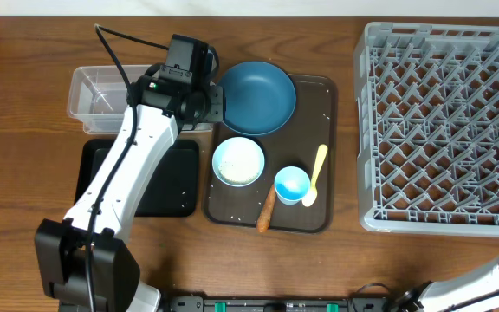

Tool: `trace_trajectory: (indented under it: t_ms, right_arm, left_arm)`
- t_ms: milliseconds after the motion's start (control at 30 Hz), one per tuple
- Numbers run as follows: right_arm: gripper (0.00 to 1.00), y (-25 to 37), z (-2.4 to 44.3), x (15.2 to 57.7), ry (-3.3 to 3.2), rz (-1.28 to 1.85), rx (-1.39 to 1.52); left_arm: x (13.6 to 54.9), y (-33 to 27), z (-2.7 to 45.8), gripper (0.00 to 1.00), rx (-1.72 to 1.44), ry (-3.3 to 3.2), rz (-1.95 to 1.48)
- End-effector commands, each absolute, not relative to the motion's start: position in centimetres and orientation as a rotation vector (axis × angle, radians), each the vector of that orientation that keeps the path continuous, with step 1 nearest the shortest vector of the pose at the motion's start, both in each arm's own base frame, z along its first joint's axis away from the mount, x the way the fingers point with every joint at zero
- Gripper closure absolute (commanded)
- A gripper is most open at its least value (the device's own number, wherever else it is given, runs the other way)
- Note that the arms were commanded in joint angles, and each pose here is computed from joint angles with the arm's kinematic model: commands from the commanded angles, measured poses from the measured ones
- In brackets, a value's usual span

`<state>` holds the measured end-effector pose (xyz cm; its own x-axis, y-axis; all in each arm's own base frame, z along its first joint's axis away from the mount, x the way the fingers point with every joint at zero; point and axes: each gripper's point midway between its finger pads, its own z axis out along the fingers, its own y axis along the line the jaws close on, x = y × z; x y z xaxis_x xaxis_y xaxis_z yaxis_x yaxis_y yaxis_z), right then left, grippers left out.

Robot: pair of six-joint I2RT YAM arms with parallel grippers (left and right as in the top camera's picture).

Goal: Sort waste into correct bins and load items into the dishwasher rack

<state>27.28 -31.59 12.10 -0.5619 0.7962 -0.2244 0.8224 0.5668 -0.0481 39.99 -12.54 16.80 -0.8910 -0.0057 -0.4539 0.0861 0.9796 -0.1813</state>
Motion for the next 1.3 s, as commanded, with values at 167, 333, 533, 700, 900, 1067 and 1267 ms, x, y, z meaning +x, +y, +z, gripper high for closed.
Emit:
trace_trajectory:
  t_ms: [167,333,533,700,900,1067,1267]
  right_arm:
    - [0.14,-29.6,12.4,30.0,2.577,0.038,1.31]
    - [0.15,-28.8,13.7,30.6,2.564,0.032,1.272]
    - [0.15,-25.9,18.2,32.7,2.511,0.032,1.104]
    - [0.14,-20.6,20.2,35.9,2.542,0.145,0.845]
    - [0.12,-13.8,20.0,39.1,2.62,0.224,0.55]
    - [0.11,-8.2,20.1,40.8,2.654,0.265,0.366]
    - [0.09,-4.8,20.1,41.5,2.669,0.277,0.243]
  left_arm:
    - [40.0,-12.3,17.1,0.66,0.061,2.65,-0.258]
    - [39.7,-12.3,17.0,0.57,0.06,2.665,-0.256]
    - [38.8,-13.9,16.7,0.57,0.113,2.688,-0.308]
    - [37.1,-16.8,16.0,0.55,0.218,2.713,-0.349]
    - [33.8,-20.3,13.4,0.52,0.376,2.782,-0.352]
    - [30.9,-22.3,11.2,0.52,0.496,2.837,-0.342]
    - [28.7,-24.2,10.0,0.52,0.601,2.863,-0.336]
